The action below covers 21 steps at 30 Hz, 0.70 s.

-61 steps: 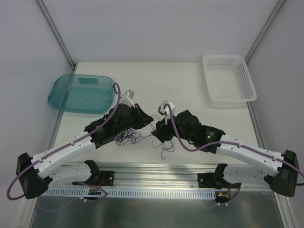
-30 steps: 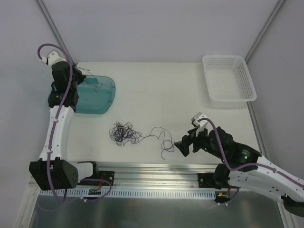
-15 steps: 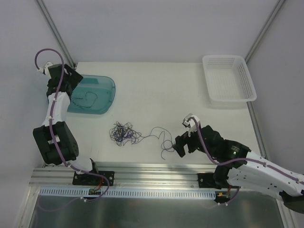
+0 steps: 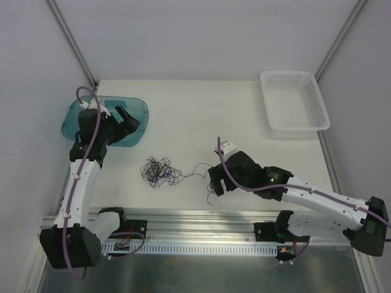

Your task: Untangle the cables

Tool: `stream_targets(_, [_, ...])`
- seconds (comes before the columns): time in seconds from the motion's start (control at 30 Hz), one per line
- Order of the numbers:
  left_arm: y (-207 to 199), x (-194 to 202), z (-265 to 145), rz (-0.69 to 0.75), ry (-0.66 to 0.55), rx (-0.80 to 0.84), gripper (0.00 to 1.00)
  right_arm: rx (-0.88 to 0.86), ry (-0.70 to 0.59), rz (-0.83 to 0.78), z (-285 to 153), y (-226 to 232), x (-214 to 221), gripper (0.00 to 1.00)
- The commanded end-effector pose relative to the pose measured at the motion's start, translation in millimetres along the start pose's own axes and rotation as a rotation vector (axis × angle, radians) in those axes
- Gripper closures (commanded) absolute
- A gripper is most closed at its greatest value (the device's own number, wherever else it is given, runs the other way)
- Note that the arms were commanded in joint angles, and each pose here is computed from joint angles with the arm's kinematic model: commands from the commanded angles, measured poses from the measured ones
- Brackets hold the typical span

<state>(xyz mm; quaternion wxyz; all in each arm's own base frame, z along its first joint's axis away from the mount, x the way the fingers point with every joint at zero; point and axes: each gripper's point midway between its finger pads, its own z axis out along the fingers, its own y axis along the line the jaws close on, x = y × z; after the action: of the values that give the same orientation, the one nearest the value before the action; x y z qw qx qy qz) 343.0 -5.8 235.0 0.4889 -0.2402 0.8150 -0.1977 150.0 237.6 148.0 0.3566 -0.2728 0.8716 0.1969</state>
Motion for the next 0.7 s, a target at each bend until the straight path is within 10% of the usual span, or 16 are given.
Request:
stream_targets(0.0, [-16, 82, -24, 0.148, 0.225, 0.093, 0.01, -0.062, -0.012, 0.039, 6, 22, -21, 0.14])
stream_targets(0.2, [-13, 157, -50, 0.331, 0.389, 0.135, 0.01, -0.087, 0.014, 0.032, 23, 36, -30, 0.34])
stream_targets(0.67, [22, 202, -47, 0.385, 0.501, -0.014, 0.01, -0.007, 0.024, 0.47, 113, 85, -44, 0.34])
